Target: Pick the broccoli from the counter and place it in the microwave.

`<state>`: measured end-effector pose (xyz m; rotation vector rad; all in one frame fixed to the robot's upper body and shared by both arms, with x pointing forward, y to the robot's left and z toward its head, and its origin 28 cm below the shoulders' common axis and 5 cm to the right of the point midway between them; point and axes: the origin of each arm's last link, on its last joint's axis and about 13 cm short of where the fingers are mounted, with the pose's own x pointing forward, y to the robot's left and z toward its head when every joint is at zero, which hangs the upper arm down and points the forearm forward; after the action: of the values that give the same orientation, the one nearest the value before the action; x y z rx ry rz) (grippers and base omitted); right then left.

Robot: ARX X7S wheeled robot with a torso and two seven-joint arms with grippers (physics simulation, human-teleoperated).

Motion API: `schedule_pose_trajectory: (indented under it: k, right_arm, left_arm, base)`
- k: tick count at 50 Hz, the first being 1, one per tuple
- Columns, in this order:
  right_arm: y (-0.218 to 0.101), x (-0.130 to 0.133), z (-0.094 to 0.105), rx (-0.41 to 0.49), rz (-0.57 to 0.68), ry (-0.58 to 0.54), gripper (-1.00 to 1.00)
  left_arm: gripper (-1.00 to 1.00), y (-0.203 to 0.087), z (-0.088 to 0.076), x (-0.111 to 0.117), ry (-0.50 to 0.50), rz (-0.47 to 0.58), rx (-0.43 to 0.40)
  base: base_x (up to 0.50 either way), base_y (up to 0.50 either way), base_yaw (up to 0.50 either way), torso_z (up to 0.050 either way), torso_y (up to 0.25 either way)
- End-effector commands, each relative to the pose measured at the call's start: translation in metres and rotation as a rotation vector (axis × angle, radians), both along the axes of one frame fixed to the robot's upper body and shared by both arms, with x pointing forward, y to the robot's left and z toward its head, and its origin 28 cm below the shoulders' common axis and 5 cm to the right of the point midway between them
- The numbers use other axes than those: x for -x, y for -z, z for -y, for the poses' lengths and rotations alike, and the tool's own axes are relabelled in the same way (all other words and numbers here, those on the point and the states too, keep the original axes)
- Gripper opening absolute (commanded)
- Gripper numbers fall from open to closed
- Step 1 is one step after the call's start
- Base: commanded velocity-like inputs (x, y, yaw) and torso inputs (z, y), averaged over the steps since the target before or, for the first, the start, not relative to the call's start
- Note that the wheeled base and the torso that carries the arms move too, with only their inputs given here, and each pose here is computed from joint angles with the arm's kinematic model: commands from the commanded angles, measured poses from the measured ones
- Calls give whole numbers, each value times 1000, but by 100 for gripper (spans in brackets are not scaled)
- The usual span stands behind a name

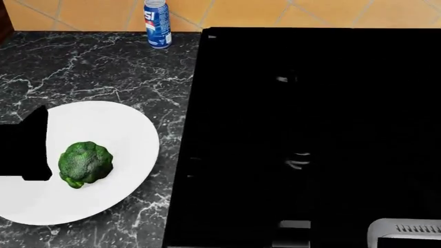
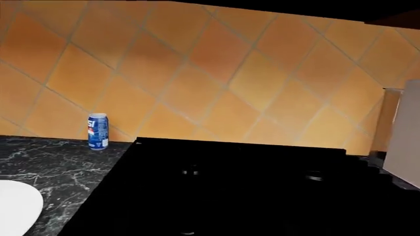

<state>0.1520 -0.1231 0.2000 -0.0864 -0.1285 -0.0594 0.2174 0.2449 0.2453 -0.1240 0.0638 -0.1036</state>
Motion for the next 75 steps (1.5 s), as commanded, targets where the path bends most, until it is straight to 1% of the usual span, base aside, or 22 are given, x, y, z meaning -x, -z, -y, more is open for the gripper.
schedule_pose_trajectory:
  k: [1,4,7,14,24,31,36,45,56,66,75]
  right_arm:
    - [8,3,-4,-16,-59,-15,100]
    - [9,5,-5,-21,-60,-14,100]
    - [10,7,-6,-24,-62,-12,100]
    - [11,8,-6,-30,-62,-9,100]
    - [10,7,-5,-34,-58,-11,100]
    - [10,10,-3,-31,-58,-11,100]
    - [11,9,-3,-32,-59,-15,100]
    - [10,8,-3,-31,-57,-14,100]
    - [10,10,-3,-35,-60,-16,100]
    - [11,14,-4,-37,-67,-15,100]
    - [9,15,-3,-33,-69,-19,100]
  left_arm:
    - [100,-26,0,-44,-4,-161,-67]
    - [100,-29,3,-55,-7,-158,-86]
    - [100,-30,9,-62,13,-172,-104]
    - [100,-25,20,-69,52,-197,-162]
    - [100,-4,29,-81,72,-256,-195]
    - [100,15,33,-83,68,-300,-202]
    - [100,26,33,-84,64,-332,-215]
    - [100,48,35,-78,84,-382,-237]
    - [100,56,38,-85,69,-388,-227]
    - [100,59,33,-89,21,-382,-228]
    - [100,63,32,-89,2,-389,-244]
  base:
    - [0,0,0,0,0]
    - [0,0,0,0,0]
    - [0,0,0,0,0]
    - [0,0,0,0,0]
    - [0,0,0,0,0]
    - [0,0,0,0,0]
    - [0,0,0,0,0]
    - [0,0,0,0,0]
    - [0,0,0,0,0]
    - [0,0,0,0,0]
    - [0,0,0,0,0]
